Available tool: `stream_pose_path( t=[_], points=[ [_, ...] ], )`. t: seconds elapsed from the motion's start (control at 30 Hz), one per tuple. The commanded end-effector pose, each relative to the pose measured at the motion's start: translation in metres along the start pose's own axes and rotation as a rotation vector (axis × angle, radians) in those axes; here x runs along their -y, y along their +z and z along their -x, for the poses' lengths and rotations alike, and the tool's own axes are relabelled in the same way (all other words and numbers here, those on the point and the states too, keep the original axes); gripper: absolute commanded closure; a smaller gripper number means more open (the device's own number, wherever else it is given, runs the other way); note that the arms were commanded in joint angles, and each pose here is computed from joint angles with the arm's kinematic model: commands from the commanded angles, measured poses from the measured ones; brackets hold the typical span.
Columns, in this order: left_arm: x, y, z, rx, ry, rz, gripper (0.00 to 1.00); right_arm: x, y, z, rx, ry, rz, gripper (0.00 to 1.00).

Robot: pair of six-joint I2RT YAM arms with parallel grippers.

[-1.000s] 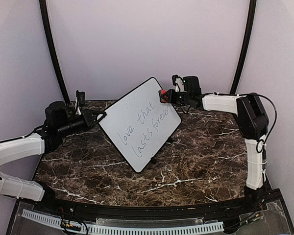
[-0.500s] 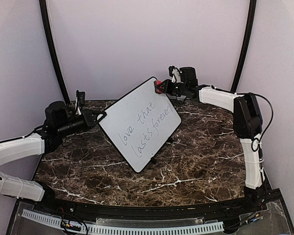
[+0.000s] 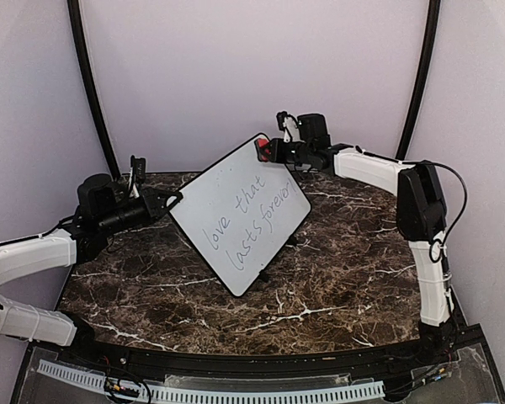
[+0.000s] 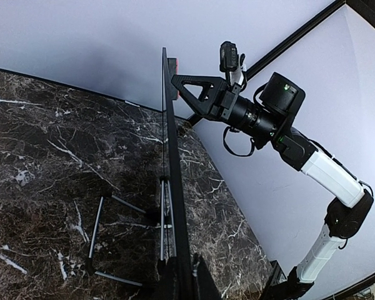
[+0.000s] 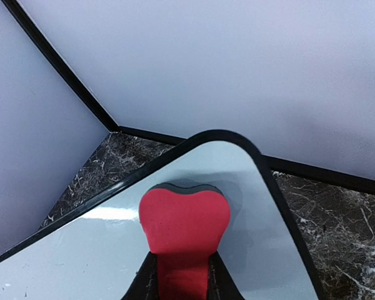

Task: Erase the whiteboard
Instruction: Erase the whiteboard at the center of the board.

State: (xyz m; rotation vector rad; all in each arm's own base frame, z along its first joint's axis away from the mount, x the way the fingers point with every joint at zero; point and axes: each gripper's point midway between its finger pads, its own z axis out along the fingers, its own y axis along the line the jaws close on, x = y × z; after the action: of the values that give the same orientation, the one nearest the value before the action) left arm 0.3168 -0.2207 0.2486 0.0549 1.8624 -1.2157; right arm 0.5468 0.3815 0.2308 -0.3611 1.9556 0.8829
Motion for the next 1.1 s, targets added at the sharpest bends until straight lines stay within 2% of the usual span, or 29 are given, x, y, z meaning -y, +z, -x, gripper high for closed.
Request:
stream_pose_path(
  t=[0.0, 0.57, 1.07],
  points=[
    [0.081, -0.018, 0.010, 0.010, 0.176, -0.316, 1.00, -0.052, 0.005, -0.052, -0.119, -0.120, 0.067, 0.97],
    [0.079, -0.017, 0.010, 0.008, 0.171, -0.313, 1.00, -0.112, -0.018, -0.100, -0.158, -0.300, 0.112, 0.97],
    [0.079, -0.017, 0.010, 0.009, 0.173, -0.312, 1.00, -0.181, -0.032, -0.114, -0.135, -0.405, 0.209, 0.97]
  ],
)
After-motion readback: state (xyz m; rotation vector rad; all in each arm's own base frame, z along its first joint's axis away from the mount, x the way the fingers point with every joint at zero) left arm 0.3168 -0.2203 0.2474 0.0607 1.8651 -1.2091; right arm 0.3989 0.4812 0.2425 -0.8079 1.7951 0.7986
